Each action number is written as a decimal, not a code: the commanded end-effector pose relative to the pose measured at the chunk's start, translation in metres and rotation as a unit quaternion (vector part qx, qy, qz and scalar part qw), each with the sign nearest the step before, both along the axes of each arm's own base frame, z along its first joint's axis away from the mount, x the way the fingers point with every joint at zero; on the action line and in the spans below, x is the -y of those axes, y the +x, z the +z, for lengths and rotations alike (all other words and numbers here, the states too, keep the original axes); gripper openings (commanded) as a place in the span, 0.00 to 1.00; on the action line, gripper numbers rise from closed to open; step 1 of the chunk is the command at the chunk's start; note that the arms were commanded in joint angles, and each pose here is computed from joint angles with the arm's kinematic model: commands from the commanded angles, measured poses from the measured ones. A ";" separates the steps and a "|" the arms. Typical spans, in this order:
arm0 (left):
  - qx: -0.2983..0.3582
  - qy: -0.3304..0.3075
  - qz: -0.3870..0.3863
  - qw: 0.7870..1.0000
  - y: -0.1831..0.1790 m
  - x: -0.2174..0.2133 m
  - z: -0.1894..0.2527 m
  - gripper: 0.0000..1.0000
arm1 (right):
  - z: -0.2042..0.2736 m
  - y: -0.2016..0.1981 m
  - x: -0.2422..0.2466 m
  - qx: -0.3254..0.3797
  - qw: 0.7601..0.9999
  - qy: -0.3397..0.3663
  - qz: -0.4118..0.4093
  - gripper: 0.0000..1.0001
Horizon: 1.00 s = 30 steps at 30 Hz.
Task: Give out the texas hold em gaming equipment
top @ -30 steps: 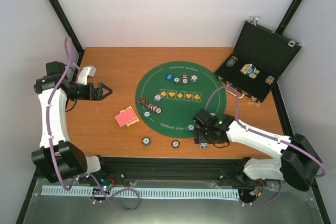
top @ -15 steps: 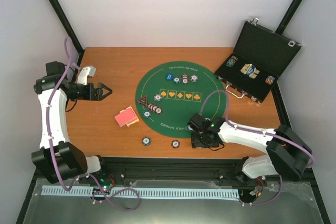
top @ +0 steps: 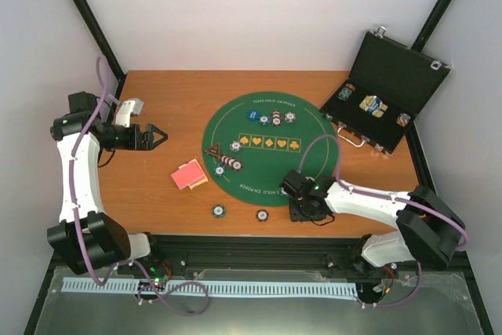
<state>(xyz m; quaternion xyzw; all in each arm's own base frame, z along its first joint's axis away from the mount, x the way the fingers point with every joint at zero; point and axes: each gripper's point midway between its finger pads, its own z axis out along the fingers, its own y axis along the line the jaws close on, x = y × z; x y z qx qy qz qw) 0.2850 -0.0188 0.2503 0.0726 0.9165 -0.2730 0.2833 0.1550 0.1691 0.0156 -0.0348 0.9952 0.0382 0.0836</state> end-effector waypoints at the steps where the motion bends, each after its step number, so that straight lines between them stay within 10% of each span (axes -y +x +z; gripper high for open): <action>1: 0.018 0.003 0.006 1.000 0.003 -0.003 0.011 1.00 | 0.007 0.002 0.002 0.013 1.000 -0.005 0.000 0.44; 19: 0.020 0.000 0.001 1.000 0.004 -0.002 0.011 1.00 | 0.067 0.023 0.005 0.051 0.999 -0.015 0.013 0.30; 30: 0.011 -0.002 -0.026 1.000 -0.002 0.003 -0.003 1.00 | 0.086 0.121 0.030 0.075 0.996 -0.019 -0.032 0.30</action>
